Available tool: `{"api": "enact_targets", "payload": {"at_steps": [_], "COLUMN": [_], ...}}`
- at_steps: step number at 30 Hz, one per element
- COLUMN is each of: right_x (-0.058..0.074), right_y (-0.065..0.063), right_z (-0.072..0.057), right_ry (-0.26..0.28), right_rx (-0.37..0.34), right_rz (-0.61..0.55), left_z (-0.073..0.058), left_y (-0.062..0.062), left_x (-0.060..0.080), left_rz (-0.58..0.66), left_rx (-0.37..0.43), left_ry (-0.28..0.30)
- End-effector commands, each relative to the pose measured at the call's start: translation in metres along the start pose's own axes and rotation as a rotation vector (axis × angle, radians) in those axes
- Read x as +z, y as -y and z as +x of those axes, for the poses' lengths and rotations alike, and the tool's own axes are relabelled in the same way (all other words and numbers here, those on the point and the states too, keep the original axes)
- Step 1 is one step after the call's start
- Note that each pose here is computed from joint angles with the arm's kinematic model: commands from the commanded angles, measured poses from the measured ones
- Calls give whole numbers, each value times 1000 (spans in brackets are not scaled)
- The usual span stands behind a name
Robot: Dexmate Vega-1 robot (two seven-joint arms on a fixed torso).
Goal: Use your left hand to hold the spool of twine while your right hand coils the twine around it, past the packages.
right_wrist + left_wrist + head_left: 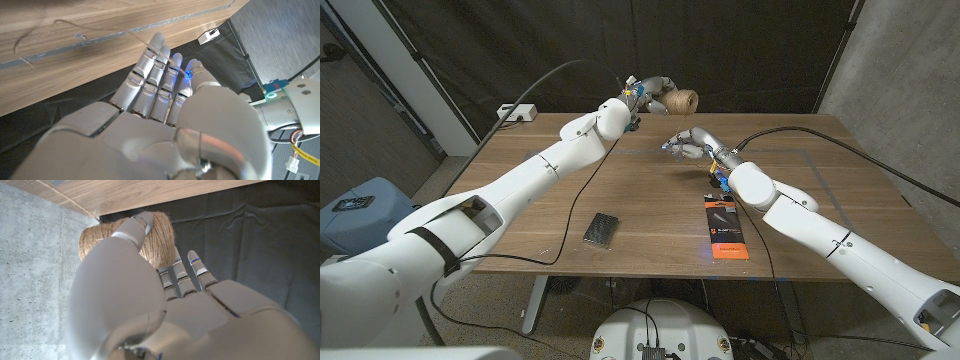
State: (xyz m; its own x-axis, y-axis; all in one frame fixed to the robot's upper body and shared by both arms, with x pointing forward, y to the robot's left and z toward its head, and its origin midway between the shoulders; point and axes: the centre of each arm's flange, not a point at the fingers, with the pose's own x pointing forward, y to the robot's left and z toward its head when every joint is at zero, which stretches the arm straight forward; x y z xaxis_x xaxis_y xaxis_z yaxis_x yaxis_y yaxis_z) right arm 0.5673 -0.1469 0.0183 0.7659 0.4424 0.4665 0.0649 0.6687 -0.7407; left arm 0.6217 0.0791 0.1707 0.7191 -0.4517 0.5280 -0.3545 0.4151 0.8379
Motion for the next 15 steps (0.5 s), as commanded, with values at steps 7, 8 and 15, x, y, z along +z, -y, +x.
{"api": "enact_targets", "payload": {"at_steps": [7, 8, 15], "right_x": [15, 15, 19], "right_y": [4, 4, 8], "right_z": [-10, -11, -17], "right_ry": [49, 51, 61], "right_rx": [8, 8, 6], "right_rz": [6, 5, 1], "left_z": [1, 1, 2], "left_y": [5, 6, 9], "left_x": [1, 1, 2], "left_rz": [1, 1, 3], "left_rx": [-10, -9, -10], "left_ry": [-15, -19, -26]}}
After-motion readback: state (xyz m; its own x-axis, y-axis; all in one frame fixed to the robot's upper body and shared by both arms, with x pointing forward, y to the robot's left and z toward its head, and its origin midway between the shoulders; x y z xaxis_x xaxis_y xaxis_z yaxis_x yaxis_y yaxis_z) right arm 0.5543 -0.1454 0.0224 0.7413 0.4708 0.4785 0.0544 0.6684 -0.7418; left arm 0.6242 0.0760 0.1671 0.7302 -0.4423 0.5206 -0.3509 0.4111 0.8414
